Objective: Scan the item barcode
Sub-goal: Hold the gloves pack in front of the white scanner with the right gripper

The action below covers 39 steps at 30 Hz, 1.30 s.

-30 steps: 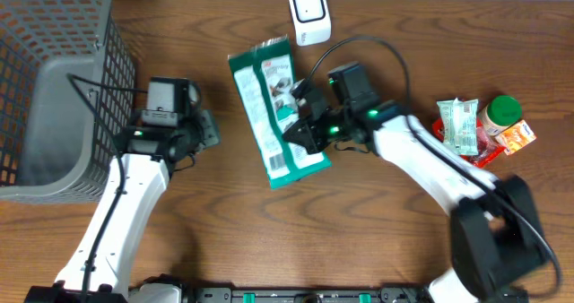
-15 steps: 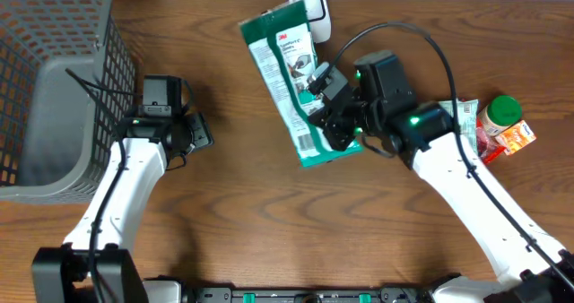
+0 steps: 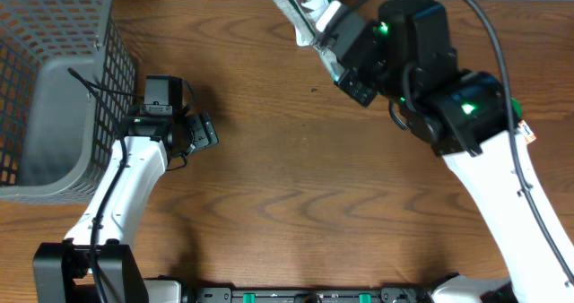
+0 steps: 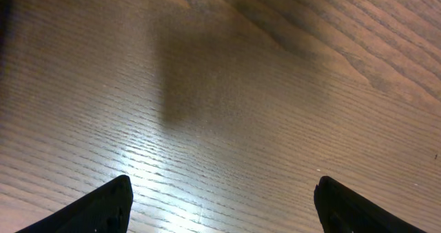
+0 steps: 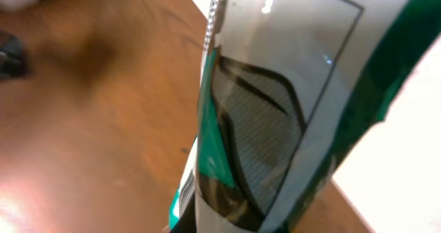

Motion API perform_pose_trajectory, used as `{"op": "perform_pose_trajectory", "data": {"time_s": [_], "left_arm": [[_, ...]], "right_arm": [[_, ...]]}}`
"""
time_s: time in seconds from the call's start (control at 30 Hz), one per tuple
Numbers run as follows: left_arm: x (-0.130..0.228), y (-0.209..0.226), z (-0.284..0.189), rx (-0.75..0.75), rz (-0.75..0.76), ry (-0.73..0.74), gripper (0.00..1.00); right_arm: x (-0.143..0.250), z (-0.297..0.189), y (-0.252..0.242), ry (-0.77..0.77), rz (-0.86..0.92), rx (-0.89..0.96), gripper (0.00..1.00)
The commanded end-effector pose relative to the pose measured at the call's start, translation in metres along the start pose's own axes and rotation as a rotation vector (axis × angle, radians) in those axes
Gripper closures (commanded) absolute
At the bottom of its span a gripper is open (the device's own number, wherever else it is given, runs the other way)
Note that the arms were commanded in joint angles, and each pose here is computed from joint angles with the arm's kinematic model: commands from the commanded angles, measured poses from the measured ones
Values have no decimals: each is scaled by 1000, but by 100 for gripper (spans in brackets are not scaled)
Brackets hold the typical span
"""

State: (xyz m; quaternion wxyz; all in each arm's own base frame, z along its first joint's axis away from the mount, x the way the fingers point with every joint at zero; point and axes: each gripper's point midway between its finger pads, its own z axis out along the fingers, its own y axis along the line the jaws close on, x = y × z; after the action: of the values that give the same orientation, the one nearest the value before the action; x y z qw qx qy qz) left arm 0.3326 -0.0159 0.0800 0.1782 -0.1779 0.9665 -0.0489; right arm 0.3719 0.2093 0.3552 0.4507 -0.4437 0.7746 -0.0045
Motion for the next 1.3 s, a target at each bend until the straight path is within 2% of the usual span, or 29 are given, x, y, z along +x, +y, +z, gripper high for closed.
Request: {"op": "perform_pose_trajectory", "data": {"time_s": [0.0,0.13,0.37,0.53,0.7,1.03,1.27], "left_arm": [[6,7,5,-23,2,17,15],[6,7,5,-23,2,17,15],[6,7,5,-23,2,17,15],[6,7,5,-23,2,17,15],[6,7,5,-23,2,17,15],[6,7,5,-23,2,17,15],[6,7,5,-23,2,17,15]], "right_arm": [[13,31,-16,132,-161,121,96],[12,66,-18,191,-350,162,90],[-4,135,-28,188,-643,261,99],[-14,182,-48,185,-728,417,99],[-8,238,-46,198,-940,477,99],[-3,286,-58,98,-891,646,99],[12,310,-55,15,-852,593,99]]}}
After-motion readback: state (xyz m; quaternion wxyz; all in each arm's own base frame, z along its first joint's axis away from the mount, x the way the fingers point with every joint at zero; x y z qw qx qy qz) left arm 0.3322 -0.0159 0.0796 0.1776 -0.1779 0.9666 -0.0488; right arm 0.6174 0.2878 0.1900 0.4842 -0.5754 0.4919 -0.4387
